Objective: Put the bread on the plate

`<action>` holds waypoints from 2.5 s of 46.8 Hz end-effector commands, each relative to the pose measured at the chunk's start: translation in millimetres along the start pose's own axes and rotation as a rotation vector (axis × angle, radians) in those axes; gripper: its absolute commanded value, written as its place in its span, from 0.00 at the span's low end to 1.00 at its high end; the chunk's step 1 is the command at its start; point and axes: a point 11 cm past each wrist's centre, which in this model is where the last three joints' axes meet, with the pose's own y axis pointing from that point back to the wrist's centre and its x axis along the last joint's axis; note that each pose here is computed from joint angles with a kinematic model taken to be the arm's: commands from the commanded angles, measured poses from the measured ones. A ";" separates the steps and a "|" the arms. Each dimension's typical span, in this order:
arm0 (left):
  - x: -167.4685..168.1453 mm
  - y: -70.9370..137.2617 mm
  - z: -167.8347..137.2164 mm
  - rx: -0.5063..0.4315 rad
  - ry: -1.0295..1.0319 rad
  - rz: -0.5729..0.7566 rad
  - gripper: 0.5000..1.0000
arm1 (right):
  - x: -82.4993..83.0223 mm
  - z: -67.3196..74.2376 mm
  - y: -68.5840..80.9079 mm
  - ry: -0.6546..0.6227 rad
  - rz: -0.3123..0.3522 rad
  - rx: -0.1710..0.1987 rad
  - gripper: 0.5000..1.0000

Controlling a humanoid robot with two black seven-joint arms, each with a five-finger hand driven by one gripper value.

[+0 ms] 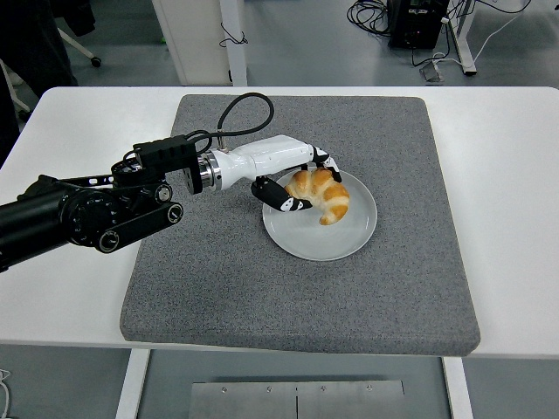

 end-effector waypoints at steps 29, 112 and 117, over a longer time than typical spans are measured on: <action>-23.2 -2.4 -5.5 0.019 -0.015 -0.002 0.13 | -0.1 0.0 0.0 0.000 0.000 0.000 1.00; -36.3 -4.5 -7.7 0.030 0.022 -0.014 0.89 | -0.1 0.0 0.0 0.000 0.000 0.000 1.00; -34.0 -4.7 -7.8 0.036 0.085 -0.016 0.89 | -0.1 0.0 0.0 0.000 0.000 0.000 1.00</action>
